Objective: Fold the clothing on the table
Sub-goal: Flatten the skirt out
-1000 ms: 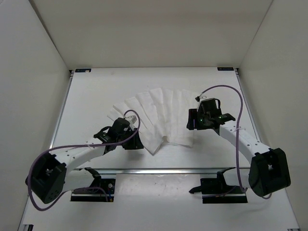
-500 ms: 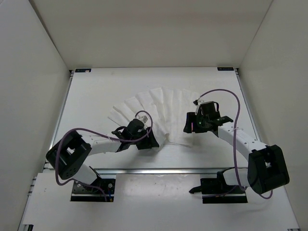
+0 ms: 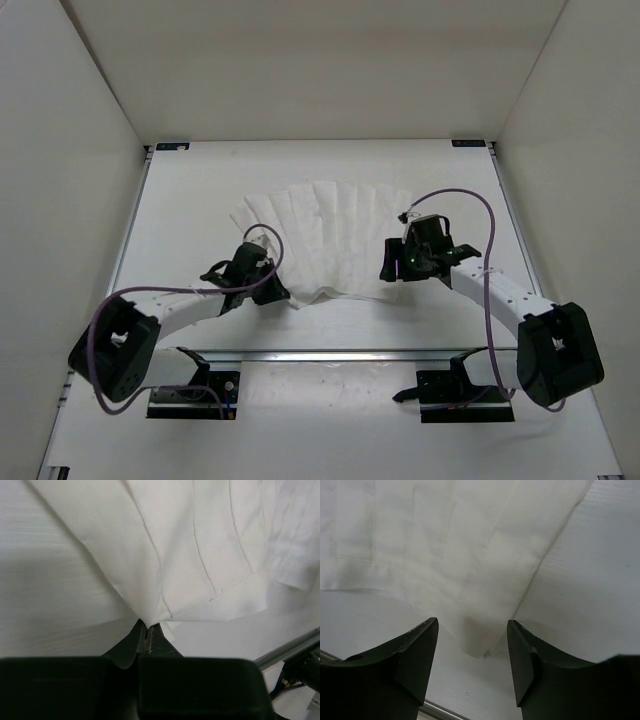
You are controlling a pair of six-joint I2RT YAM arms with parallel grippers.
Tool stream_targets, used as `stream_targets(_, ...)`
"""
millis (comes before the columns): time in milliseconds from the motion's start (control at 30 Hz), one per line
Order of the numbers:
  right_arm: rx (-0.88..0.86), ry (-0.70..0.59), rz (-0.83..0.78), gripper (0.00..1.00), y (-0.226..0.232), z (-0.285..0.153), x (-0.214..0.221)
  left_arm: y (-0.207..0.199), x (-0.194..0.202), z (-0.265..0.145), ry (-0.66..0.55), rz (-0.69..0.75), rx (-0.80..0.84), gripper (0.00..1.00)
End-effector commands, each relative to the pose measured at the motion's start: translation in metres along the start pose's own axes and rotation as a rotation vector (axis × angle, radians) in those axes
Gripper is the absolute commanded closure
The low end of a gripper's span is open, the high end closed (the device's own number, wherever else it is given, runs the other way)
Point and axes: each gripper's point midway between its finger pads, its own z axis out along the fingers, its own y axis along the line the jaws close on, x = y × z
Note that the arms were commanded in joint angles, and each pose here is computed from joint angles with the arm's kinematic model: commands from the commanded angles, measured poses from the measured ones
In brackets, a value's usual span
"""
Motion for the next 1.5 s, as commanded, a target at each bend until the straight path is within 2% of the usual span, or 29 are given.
stream_targets(0,0.041,-0.004,-0.011,0.46,0.005,-0.003,0.003,0.037,-0.006,-0.023,-0.020,0.063,-0.103,1.00)
stream_targets(100,0.049,0.015,0.001,0.46,0.014,0.000,0.020,0.045,-0.009,-0.031,-0.030,0.083,-0.114,1.00)
stream_targets(133,0.059,0.024,0.004,0.46,0.011,0.001,0.024,0.049,-0.011,-0.032,-0.038,0.087,-0.120,0.95)
stream_targets(167,0.064,0.028,0.023,0.46,0.009,0.002,0.025,0.050,-0.012,-0.034,-0.041,0.089,-0.122,0.85)
stream_targets(200,0.052,0.033,0.025,0.46,0.010,0.003,0.026,0.049,-0.013,-0.035,-0.046,0.096,-0.118,0.63)
stream_targets(267,0.038,0.060,0.036,0.44,0.013,0.004,0.032,0.051,-0.013,-0.037,-0.038,0.110,-0.121,0.57)
stream_targets(333,0.035,0.068,0.046,0.45,0.016,0.005,0.038,0.051,-0.007,-0.039,-0.014,0.113,-0.107,0.44)
stream_targets(433,0.003,0.090,0.063,0.45,0.020,0.007,0.053,0.050,-0.007,-0.042,-0.021,0.117,-0.102,0.37)
stream_targets(533,-0.027,0.080,0.086,0.49,0.024,0.009,0.055,0.050,0.000,-0.039,-0.015,0.107,-0.090,0.36)
stream_targets(600,-0.016,0.093,0.079,0.49,0.026,0.010,0.057,0.050,-0.001,-0.039,-0.020,0.108,-0.089,0.36)
stream_targets(667,-0.006,0.097,0.063,0.49,0.028,0.014,0.057,0.049,0.001,-0.036,-0.014,0.101,-0.085,0.31)
stream_targets(767,0.006,0.143,0.052,0.49,0.029,0.021,0.070,0.039,0.002,-0.033,-0.023,0.093,-0.053,0.31)
stream_targets(833,0.018,0.166,0.052,0.50,0.029,0.026,0.075,0.039,0.001,-0.030,-0.032,0.089,-0.063,0.32)
stream_targets(900,0.014,0.179,0.035,0.57,0.032,0.029,0.078,0.037,0.004,-0.027,-0.024,0.090,-0.061,0.39)
stream_targets(933,0.012,0.190,0.032,0.62,0.031,0.031,0.082,0.037,0.004,-0.025,-0.025,0.096,-0.062,0.39)
stream_targets(967,0.007,0.200,0.036,0.69,0.032,0.033,0.084,0.038,0.003,-0.023,-0.026,0.090,-0.070,0.47)
stream_targets(1000,0.008,0.206,0.035,0.83,0.030,0.032,0.085,0.034,0.002,-0.019,-0.024,0.102,-0.060,0.59)
stream_targets(1033,-0.003,0.210,0.034,0.95,0.030,0.032,0.086,0.033,-0.001,-0.019,-0.032,0.104,-0.056,0.65)
stream_targets(1067,-0.015,0.206,0.031,1.00,0.033,0.031,0.083,0.034,0.002,-0.016,-0.016,0.103,-0.055,0.83)
stream_targets(1100,-0.009,0.200,0.027,1.00,0.032,0.030,0.079,0.035,0.000,-0.015,-0.026,0.106,-0.063,1.00)
stream_targets(1200,-0.019,0.153,-0.004,1.00,0.033,0.016,0.056,0.030,-0.019,-0.025,-0.077,0.117,-0.063,1.00)
stream_targets(1267,-0.104,0.098,-0.049,1.00,0.044,-0.002,0.034,0.021,-0.040,-0.039,-0.126,0.135,-0.054,1.00)
stream_targets(1367,-0.194,-0.050,-0.090,1.00,0.060,-0.042,-0.015,-0.001,-0.080,-0.075,-0.233,0.167,-0.053,1.00)
stream_targets(1467,-0.293,-0.195,-0.162,1.00,0.086,-0.091,-0.051,-0.041,-0.114,-0.126,-0.338,0.202,0.003,1.00)
